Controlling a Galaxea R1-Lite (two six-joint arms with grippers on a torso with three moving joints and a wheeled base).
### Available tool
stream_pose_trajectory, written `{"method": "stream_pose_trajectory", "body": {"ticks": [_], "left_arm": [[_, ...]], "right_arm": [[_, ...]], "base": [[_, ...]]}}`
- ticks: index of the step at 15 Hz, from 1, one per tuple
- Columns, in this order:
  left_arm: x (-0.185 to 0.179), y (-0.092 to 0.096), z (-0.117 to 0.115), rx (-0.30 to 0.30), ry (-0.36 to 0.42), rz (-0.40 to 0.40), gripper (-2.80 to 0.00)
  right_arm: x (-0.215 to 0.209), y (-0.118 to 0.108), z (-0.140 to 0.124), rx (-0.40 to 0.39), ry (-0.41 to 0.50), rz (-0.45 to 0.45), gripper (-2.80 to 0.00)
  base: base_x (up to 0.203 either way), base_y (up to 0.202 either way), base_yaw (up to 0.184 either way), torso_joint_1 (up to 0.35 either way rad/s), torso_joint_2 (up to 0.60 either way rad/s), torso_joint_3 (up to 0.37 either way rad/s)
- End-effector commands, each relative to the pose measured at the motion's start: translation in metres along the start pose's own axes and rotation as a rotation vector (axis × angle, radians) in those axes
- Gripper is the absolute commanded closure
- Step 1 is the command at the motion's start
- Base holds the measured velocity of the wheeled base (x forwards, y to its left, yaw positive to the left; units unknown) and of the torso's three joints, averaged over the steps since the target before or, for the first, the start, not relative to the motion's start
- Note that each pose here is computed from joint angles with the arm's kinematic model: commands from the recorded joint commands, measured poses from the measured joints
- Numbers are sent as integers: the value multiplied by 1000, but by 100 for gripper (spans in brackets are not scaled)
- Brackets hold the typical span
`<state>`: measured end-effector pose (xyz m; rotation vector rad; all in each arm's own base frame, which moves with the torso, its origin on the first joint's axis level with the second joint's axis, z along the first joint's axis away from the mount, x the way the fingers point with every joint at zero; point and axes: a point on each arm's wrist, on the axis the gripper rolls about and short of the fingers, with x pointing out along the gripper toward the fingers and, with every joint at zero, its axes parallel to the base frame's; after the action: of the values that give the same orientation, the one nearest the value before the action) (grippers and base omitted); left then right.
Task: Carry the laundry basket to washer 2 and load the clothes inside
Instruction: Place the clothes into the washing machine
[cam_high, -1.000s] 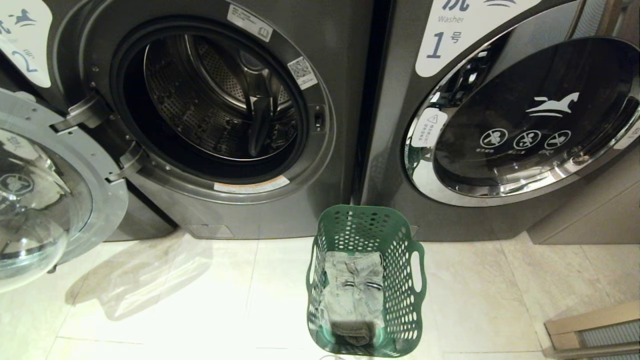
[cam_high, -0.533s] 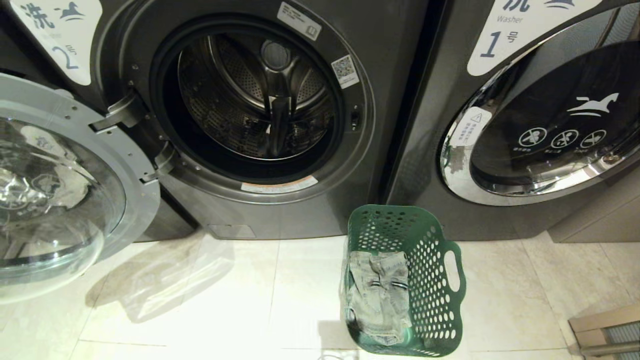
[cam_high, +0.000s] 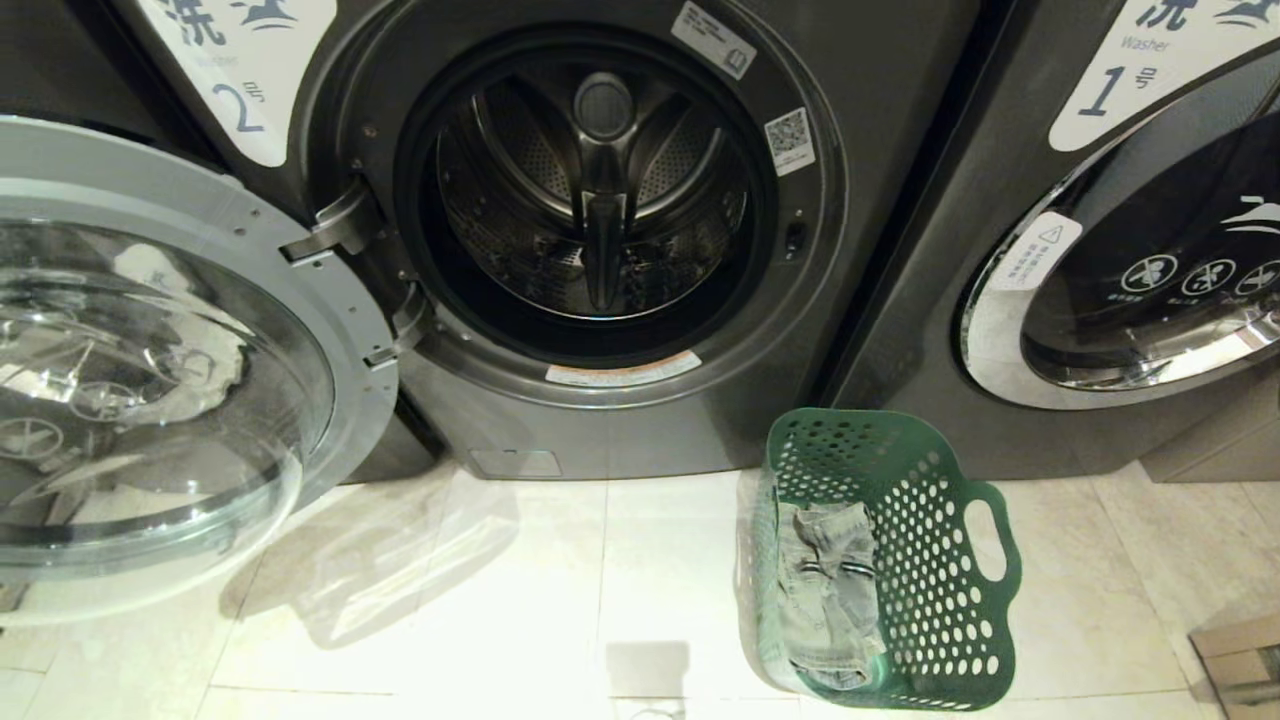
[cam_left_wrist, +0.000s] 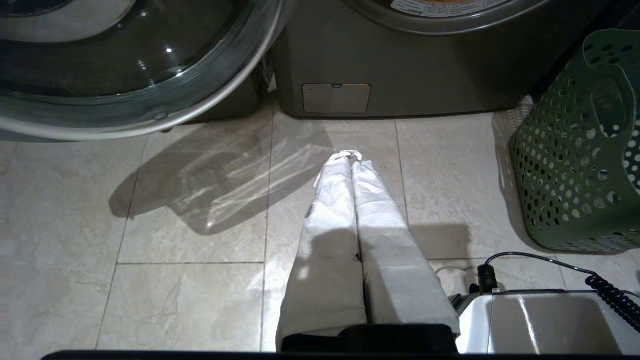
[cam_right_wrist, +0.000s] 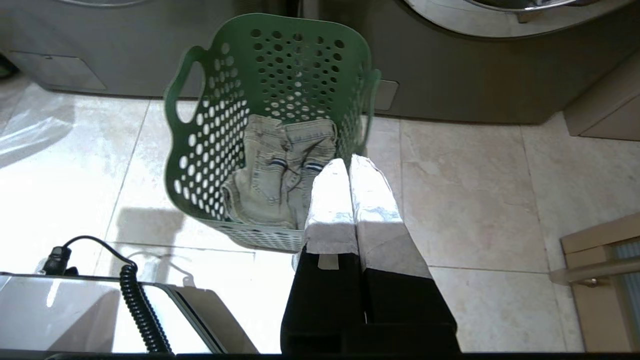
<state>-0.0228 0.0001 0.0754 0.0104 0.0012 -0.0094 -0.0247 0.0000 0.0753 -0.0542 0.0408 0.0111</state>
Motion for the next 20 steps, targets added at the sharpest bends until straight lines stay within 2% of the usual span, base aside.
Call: {"method": "stream_pose_trajectory", "body": {"ticks": [1, 10, 20], "left_arm": [[0, 0, 0, 0, 2, 0, 0], [0, 0, 0, 3, 2, 0, 0], [0, 0, 0, -6, 2, 2, 0]], "right_arm": [[0, 0, 0, -1, 1, 1, 0], [0, 0, 0, -3, 2, 1, 0], [0, 0, 0, 2, 2, 1, 0]], "base": [[0, 194, -1, 2, 7, 2], [0, 181, -1, 2, 1, 1], [0, 0, 0, 0, 0, 0]]}}
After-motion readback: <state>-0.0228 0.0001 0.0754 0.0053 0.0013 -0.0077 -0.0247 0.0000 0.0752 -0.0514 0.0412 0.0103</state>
